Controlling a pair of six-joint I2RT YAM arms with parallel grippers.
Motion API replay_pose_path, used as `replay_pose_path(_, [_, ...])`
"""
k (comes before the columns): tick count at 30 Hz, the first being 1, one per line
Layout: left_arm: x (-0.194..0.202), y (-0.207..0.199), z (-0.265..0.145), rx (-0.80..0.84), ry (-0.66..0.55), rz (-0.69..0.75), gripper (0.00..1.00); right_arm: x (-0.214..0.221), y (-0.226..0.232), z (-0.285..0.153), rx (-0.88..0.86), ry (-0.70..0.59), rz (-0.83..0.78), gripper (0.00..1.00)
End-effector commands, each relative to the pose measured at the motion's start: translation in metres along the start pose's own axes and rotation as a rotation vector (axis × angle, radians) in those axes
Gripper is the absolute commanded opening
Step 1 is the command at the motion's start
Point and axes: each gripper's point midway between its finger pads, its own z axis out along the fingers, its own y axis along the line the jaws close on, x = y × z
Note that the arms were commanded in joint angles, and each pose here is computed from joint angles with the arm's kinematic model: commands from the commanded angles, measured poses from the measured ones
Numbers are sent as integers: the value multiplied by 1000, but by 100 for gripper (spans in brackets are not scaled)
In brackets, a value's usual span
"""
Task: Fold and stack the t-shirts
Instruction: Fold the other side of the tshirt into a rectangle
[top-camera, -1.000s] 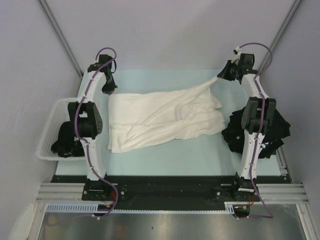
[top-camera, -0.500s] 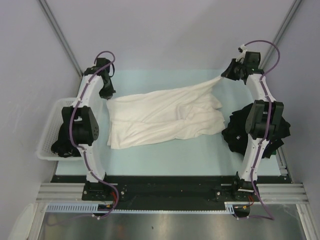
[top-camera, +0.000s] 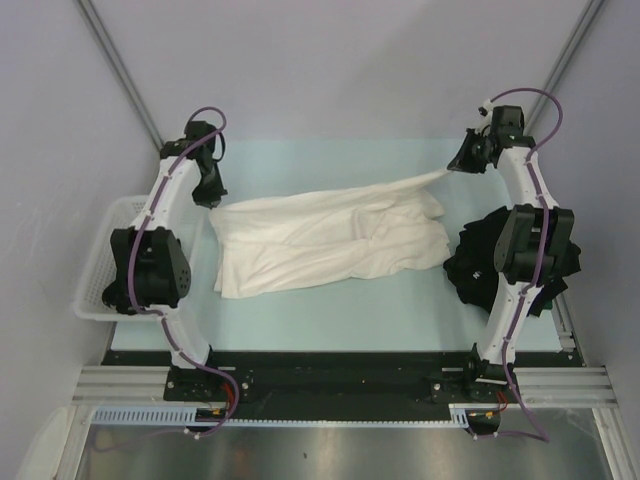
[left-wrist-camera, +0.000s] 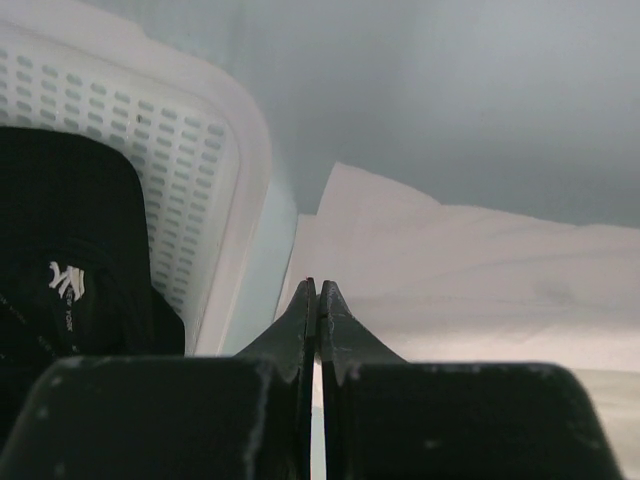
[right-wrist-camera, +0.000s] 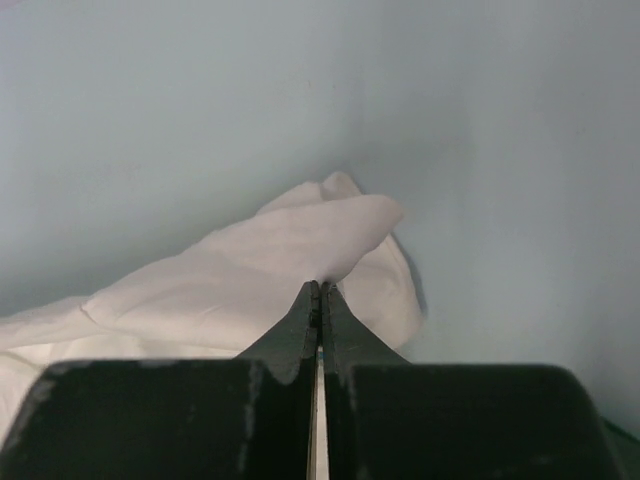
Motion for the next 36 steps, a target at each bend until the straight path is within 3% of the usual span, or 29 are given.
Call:
replay_pose_path(1, [16,7,-28,27,1,12,0,0,6,-38,40,31,26,0])
replay_pose_path(18, [89,19,-44,69,140,49,0,57,3,-55,142,249,148,0])
replay_pose_path(24, [109,23,-39,53,200,50,0,96,-5,-47,209,392,203,0])
replay_pose_path(36, [131,16,-16,45,283,69,0,153,-29,-33,283,546,220,0])
